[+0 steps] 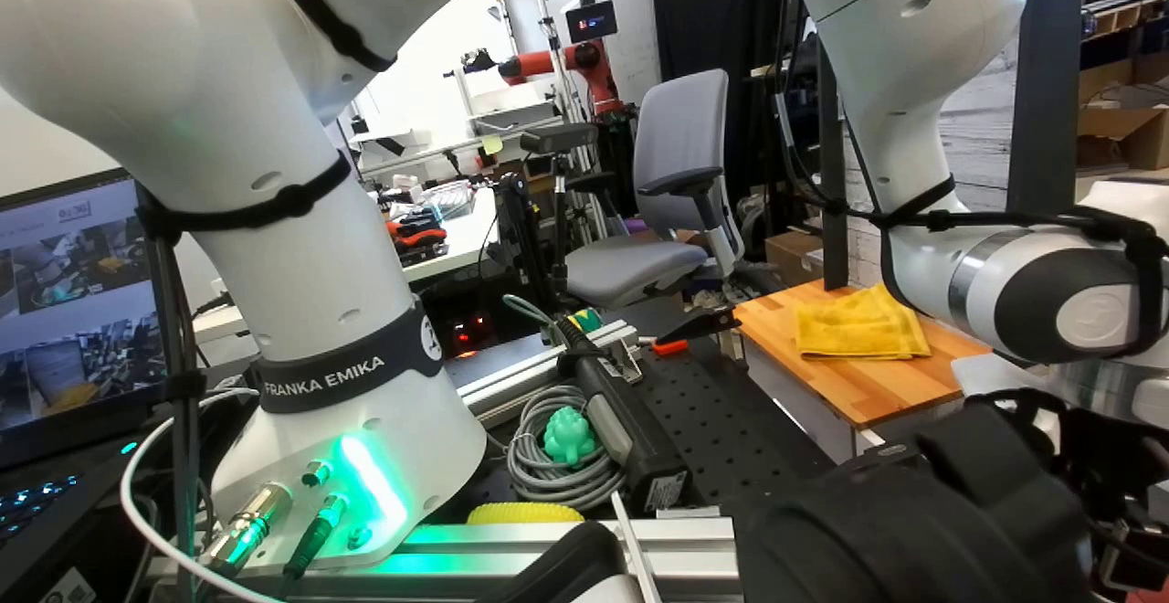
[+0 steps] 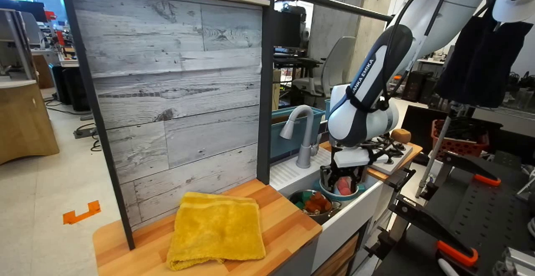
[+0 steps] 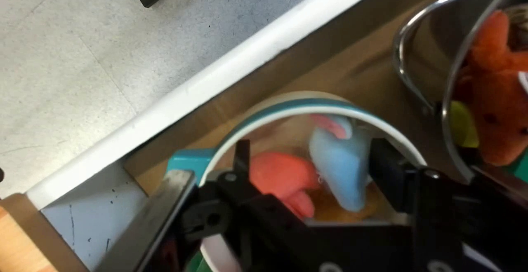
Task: Put the things on the counter inside the pot in the sink, wipe the counter with the towel, and then remove the things from the dish in the sink and put them on the stove
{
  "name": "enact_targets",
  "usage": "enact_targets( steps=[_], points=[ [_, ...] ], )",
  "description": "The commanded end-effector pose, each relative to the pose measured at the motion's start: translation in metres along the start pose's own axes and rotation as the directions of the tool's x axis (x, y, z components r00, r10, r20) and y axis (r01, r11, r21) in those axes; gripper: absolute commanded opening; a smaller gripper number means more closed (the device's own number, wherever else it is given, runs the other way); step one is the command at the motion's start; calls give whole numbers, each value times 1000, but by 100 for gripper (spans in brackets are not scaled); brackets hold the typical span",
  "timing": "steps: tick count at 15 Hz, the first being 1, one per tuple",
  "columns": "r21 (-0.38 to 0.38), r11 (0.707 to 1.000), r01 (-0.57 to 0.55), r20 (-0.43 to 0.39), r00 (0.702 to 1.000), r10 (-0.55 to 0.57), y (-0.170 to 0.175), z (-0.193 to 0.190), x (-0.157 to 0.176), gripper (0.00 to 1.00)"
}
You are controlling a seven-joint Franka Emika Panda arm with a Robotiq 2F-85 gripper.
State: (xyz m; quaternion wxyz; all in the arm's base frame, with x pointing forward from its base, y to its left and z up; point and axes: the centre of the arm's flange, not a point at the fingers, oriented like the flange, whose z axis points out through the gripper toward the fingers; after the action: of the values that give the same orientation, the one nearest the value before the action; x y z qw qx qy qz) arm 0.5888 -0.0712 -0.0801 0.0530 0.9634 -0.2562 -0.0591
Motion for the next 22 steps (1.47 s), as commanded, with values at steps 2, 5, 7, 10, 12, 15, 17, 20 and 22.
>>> enact_targets(
  steps=[2, 5, 7, 10, 12, 15, 17, 20, 22],
  points=[
    [0, 1000, -27, -19, 999, 27, -1, 3, 5, 36],
    [-2, 999, -41, -33, 999, 41, -2, 5, 6, 15],
    [5, 999, -50, -47, 998, 50, -4, 6, 5, 1],
    [32, 998, -55, -86, 995, 58, -9, 3, 3, 0],
    [42, 998, -39, -105, 994, 43, -7, -5, 1, 1],
    [80, 997, -18, -134, 991, 29, 13, -36, 3, 1],
    [89, 996, -15, -151, 988, 28, 37, -62, 14, 1],
    [85, 996, -27, -146, 989, 39, 79, -94, 39, 1],
    [108, 992, -71, -145, 986, 87, 112, -115, 61, 1]
  ],
)
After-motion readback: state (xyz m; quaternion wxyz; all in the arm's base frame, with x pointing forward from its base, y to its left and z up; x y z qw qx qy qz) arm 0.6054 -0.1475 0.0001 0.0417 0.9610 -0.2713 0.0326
